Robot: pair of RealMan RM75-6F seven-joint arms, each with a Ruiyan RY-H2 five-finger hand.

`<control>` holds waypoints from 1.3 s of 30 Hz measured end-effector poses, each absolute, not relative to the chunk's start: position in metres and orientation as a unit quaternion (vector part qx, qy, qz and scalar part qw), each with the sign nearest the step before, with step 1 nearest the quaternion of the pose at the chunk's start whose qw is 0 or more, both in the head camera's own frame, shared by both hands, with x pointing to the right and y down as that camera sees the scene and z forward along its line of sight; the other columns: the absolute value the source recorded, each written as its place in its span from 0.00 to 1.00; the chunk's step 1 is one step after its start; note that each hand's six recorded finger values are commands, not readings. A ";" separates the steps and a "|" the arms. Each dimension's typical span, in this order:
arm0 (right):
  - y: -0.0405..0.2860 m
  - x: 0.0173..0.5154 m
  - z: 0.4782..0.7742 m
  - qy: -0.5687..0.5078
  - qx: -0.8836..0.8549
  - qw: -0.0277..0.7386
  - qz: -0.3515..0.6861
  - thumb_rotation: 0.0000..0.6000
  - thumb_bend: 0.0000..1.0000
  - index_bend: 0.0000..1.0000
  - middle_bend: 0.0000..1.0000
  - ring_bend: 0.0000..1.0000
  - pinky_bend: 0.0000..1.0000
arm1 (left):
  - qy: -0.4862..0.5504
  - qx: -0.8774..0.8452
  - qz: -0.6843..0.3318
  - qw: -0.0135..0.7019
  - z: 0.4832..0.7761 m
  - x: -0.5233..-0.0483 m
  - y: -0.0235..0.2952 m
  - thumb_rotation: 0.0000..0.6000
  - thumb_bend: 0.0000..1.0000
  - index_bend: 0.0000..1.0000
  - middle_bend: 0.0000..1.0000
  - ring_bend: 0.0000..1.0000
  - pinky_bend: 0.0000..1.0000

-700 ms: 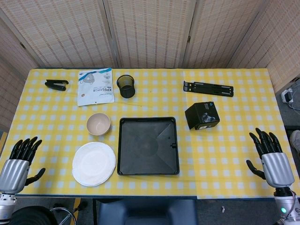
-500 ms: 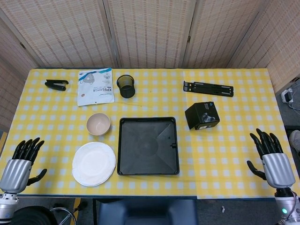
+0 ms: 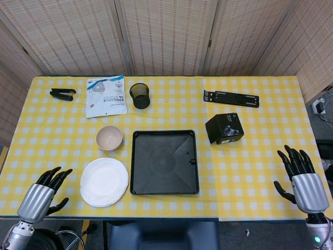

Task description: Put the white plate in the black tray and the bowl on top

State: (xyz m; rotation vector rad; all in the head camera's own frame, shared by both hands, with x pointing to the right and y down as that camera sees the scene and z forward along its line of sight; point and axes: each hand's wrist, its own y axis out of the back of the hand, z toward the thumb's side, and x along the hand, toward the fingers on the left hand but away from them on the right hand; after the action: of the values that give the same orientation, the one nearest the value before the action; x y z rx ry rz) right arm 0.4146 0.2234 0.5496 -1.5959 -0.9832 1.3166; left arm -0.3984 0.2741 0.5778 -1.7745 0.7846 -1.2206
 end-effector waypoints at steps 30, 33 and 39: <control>0.222 0.412 0.557 -0.380 -0.644 0.403 0.529 1.00 0.34 0.00 0.00 0.00 0.00 | 0.245 -0.753 -0.437 0.426 0.657 -0.344 0.332 1.00 0.28 0.49 1.00 1.00 1.00; 0.222 0.412 0.558 -0.378 -0.645 0.401 0.529 1.00 0.34 0.00 0.00 0.00 0.00 | 0.240 -0.754 -0.435 0.429 0.663 -0.341 0.336 1.00 0.28 0.48 1.00 1.00 1.00; 0.222 0.411 0.558 -0.377 -0.647 0.399 0.529 1.00 0.34 0.00 0.00 0.00 0.00 | 0.239 -0.750 -0.435 0.436 0.669 -0.339 0.338 1.00 0.28 0.48 1.00 1.00 1.00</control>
State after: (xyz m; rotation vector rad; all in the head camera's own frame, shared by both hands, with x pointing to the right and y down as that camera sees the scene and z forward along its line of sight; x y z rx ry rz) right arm 0.4112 0.2221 0.5579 -1.6376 -0.9541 1.3396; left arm -0.3386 0.3378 0.6687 -1.8673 0.5956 -1.0827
